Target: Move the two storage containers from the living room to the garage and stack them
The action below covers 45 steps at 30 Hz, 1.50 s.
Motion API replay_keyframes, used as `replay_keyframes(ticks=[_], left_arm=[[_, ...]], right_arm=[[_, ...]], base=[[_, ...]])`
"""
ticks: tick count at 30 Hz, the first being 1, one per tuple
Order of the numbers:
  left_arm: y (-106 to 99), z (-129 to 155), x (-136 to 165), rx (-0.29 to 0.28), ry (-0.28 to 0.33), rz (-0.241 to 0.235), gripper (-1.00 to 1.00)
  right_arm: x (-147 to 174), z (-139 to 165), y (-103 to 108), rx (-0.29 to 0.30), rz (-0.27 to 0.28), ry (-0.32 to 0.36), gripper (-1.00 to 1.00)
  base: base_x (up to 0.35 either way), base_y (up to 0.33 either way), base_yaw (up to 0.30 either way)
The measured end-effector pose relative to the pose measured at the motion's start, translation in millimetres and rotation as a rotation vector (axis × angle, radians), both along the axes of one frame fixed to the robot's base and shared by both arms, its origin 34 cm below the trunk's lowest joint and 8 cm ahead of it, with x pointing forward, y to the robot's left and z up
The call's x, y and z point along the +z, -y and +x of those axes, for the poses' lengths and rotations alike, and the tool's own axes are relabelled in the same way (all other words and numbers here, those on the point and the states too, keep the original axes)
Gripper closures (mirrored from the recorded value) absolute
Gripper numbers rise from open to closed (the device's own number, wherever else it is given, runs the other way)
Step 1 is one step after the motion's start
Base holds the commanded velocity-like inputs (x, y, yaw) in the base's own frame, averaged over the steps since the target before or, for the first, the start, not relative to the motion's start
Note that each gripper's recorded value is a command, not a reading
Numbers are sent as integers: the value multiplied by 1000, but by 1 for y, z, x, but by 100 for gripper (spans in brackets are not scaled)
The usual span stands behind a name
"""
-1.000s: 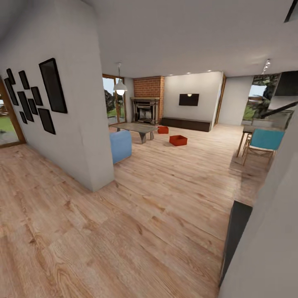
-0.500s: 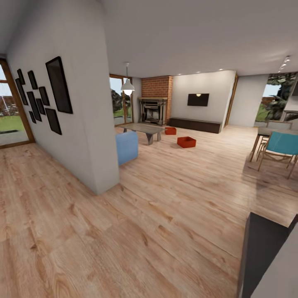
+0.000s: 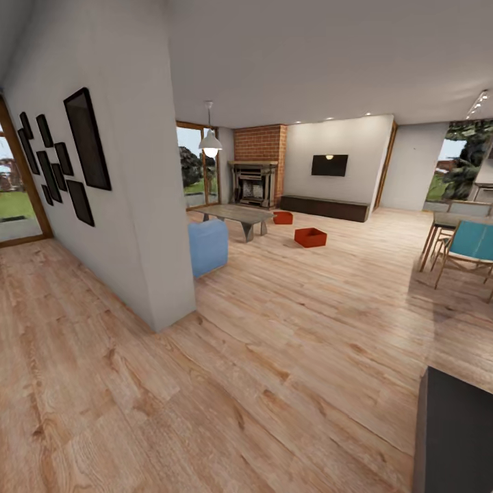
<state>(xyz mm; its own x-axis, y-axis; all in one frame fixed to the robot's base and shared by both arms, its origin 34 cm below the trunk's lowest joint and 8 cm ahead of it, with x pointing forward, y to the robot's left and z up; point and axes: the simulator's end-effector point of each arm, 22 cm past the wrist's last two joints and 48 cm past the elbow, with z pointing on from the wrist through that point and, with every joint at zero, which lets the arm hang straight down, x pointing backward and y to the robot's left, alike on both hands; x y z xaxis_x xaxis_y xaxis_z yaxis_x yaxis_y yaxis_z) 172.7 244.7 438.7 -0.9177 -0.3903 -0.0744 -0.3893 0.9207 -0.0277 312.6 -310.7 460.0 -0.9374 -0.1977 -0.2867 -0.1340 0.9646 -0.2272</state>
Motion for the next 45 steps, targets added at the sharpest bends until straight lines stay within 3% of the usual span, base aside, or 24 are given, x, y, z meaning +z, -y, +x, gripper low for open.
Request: replay_keyframes(ticks=[45], left_arm=[[0, 1, 0, 0, 4, 2, -100]], right_arm=[[0, 0, -1, -6, 3, 2, -100]], base=[[322, 0, -9]])
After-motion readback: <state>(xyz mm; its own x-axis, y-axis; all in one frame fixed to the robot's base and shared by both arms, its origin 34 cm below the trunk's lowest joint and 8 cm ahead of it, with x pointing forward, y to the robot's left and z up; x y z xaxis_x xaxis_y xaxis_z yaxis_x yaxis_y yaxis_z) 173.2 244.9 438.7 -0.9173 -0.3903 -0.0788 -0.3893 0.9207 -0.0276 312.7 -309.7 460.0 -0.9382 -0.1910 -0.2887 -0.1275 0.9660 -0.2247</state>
